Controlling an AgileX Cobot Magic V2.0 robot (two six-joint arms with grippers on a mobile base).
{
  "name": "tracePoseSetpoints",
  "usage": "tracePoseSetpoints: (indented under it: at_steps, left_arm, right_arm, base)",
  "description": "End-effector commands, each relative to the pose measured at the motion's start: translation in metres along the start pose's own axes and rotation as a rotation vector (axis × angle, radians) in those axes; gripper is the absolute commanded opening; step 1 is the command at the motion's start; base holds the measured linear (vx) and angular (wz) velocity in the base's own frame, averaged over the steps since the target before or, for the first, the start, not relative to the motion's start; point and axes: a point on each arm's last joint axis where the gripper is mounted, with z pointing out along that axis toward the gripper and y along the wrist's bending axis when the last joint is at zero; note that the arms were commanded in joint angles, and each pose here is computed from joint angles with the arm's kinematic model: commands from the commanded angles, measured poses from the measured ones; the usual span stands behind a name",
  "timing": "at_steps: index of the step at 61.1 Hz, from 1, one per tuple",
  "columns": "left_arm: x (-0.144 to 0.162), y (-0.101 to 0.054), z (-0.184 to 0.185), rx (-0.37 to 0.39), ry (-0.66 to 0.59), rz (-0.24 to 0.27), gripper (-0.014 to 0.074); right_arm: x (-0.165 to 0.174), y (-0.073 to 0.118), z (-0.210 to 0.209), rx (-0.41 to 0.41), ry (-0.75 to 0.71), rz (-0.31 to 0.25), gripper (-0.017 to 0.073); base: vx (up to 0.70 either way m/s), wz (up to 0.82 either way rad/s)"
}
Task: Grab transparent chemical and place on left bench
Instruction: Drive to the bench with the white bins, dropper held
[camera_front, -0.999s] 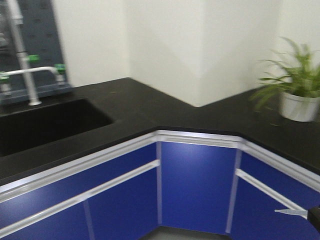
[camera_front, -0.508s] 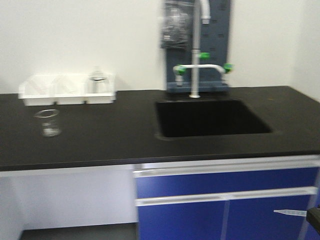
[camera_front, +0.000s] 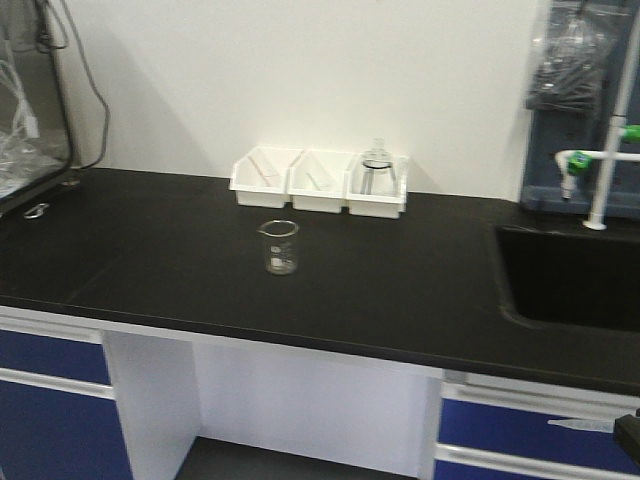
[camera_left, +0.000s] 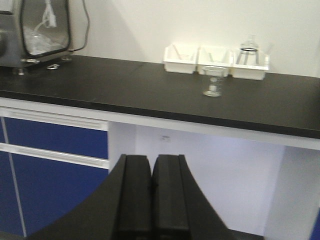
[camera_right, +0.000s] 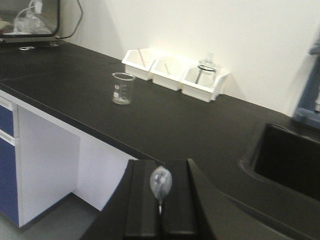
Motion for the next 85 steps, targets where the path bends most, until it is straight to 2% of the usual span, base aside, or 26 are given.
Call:
tracePoseSetpoints:
  at_steps: [1, 33, 85]
  left_arm:
    - [-0.0028, 0.0001, -0.0013, -0.002, -0.081, -0.009, -0.0003]
    - [-0.0028, 0.0001, -0.0013, -0.002, -0.081, -0.009, -0.0003]
    - [-0.0028, 0.0001, -0.0013, -0.002, -0.081, -0.009, -0.0003]
  right_arm:
    - [-0.0135, -0.0007, 0.0, -0.014, -0.066, 0.01, -0.0004]
    - [-0.0135, -0.0007, 0.0, -0.014, -0.066, 0.01, -0.0004]
    - [-0.0134, -0.0007, 0.0, -0.014, -0.066, 0.01, -0.0004]
  base:
    - [0.24, 0.38]
    - [0.28, 0.21]
    - [0.34, -0.1]
